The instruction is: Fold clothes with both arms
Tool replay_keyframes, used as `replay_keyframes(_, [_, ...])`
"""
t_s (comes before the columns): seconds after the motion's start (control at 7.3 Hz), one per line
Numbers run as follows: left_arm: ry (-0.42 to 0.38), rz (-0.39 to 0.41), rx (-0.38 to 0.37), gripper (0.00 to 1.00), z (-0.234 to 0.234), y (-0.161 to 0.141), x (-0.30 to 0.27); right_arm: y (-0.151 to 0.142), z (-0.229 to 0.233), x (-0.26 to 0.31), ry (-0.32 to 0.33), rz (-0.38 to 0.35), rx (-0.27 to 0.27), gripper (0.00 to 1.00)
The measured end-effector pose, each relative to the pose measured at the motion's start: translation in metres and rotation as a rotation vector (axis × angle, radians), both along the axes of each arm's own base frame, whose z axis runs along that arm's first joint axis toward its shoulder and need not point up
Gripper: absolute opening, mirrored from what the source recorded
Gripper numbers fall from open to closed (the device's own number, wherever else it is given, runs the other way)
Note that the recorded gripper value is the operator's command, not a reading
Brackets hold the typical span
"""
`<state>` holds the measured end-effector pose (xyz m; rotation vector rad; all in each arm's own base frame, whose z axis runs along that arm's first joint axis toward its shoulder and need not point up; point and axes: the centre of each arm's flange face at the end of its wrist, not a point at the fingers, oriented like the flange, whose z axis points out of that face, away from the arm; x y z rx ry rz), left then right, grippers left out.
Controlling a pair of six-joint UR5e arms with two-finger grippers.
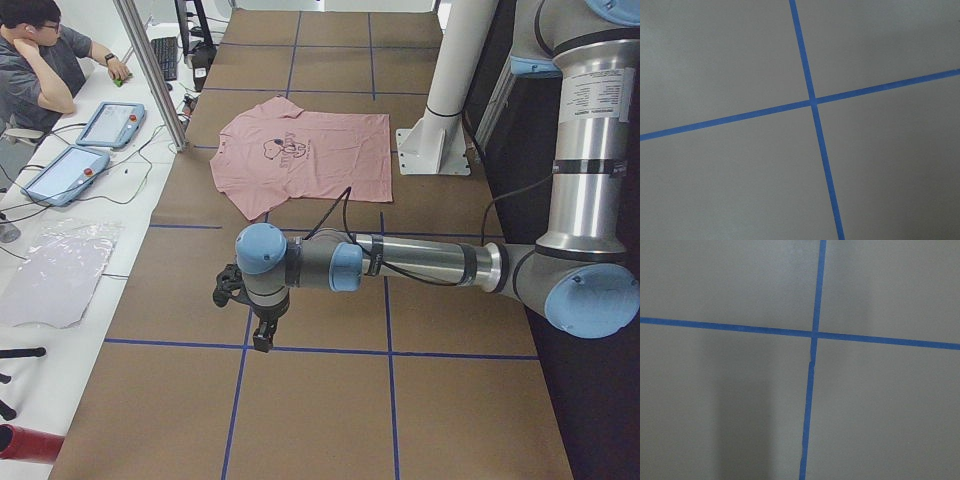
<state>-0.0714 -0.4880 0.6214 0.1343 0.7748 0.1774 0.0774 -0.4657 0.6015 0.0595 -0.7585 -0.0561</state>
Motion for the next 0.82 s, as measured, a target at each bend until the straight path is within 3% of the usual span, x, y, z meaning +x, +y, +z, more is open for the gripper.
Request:
replay_keyframes(0.41, [0.0,0.001,0.017,1.0,-0.006,-0.004,0.0,-0.001,-0.003,0.0,-0.004,0.001,0.006,1.0])
replay_keyframes(0.55, [-0.001,0.001,0.059,1.0,-0.022,-0.015,0.0,-0.006,-0.013,0.0,-0.005,0.001,0.029,1.0])
replay_keyframes(0.68, [0.0,-0.001,0.124,1.0,-0.051,-0.037,0.0,-0.018,-0.03,-0.002,-0.011,-0.002,0.088,1.0])
replay_keyframes(0.82, [0.019,0.001,0.191,1.0,-0.084,-0.054,0.002,-0.036,-0.044,-0.011,-0.033,-0.021,0.187,1.0])
